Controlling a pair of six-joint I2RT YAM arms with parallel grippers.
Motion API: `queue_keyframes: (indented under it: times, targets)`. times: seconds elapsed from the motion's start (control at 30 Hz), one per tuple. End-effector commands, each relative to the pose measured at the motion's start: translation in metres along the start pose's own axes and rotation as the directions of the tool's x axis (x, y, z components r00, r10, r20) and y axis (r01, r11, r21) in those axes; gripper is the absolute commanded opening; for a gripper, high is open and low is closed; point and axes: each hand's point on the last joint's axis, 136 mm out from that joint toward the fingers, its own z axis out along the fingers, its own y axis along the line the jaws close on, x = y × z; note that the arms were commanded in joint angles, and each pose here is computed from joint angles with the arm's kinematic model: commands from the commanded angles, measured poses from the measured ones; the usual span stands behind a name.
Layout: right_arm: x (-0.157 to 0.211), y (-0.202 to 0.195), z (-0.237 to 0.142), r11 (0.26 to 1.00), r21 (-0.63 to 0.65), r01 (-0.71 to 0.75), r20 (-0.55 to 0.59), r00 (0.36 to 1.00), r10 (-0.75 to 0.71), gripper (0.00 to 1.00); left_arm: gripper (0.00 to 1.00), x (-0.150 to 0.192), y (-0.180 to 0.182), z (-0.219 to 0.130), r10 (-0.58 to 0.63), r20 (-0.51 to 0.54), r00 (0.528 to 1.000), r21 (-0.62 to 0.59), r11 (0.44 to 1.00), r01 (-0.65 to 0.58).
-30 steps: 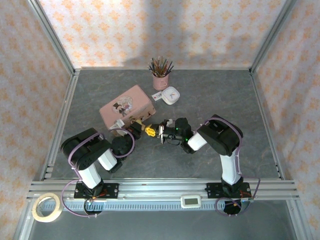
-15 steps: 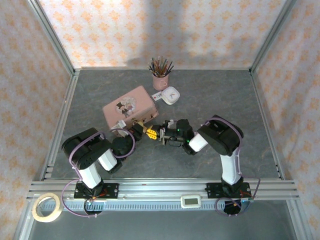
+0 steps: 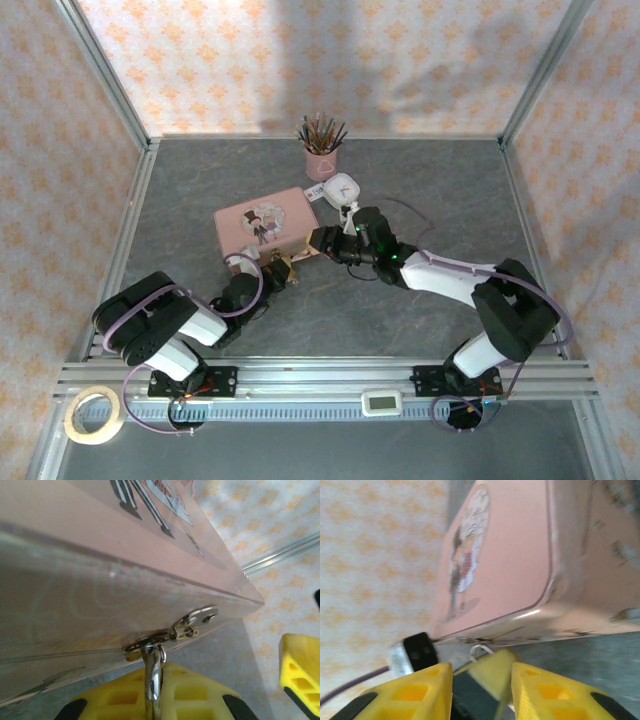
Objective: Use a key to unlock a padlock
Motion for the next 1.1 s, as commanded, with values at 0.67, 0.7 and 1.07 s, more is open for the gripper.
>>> queue_keyframes:
  times: [0.67,0.7,1.07]
  targets:
    - [0.013,-0.02,-0.015,0.799,0.306,0.518,-0.082,0.85,-0.52,0.45,0.73,-0.013,0.023,-0.014,0.035,0.009,0.999,-0.173,0.984,-0.033]
    - [0.017,-0.015,-0.013,0.783,0.301,0.544,-0.092,0.834,-0.544,0.46,0.76,-0.018,0.025,-0.018,0.028,0.026,0.999,-0.182,0.983,-0.023]
    - [0.075,0.003,0.033,0.658,0.247,0.711,-0.287,0.703,-0.651,0.52,0.81,-0.086,0.025,-0.063,-0.04,0.239,0.97,-0.181,0.98,0.085]
